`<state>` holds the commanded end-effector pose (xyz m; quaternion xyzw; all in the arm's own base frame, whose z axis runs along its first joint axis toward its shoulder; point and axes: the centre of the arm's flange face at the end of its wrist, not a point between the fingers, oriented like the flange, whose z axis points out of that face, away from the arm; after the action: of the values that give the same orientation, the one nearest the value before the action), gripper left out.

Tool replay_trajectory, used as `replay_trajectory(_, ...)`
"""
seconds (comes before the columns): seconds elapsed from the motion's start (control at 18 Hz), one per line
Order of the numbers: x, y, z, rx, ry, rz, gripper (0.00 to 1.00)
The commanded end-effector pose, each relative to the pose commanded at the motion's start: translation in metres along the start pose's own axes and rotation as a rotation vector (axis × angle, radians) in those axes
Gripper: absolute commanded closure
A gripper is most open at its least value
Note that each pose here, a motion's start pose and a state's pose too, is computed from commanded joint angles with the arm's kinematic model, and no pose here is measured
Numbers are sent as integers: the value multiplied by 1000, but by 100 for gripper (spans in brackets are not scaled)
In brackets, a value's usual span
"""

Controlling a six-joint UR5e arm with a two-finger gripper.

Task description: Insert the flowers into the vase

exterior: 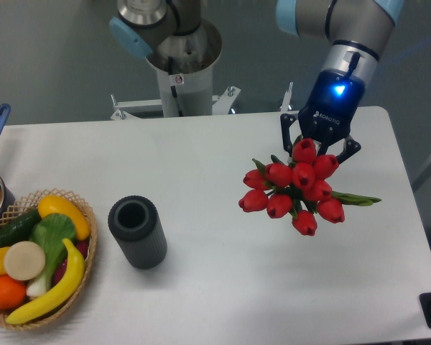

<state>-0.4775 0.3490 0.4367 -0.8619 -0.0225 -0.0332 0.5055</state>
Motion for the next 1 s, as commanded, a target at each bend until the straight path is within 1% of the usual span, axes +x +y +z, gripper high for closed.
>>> replay_trajectory(0.11,3,1,2,3,-4,13,70)
replay_trajectory(0.44,2,3,3,5,-4,13,70)
replay_trajectory(0.67,3,-3,3,8,-6,22,69)
replay_trajectory(0.83,0,-12,5,22,-16,63,69)
replay_trajectory(1.0,0,-18,21,24,3,89,69)
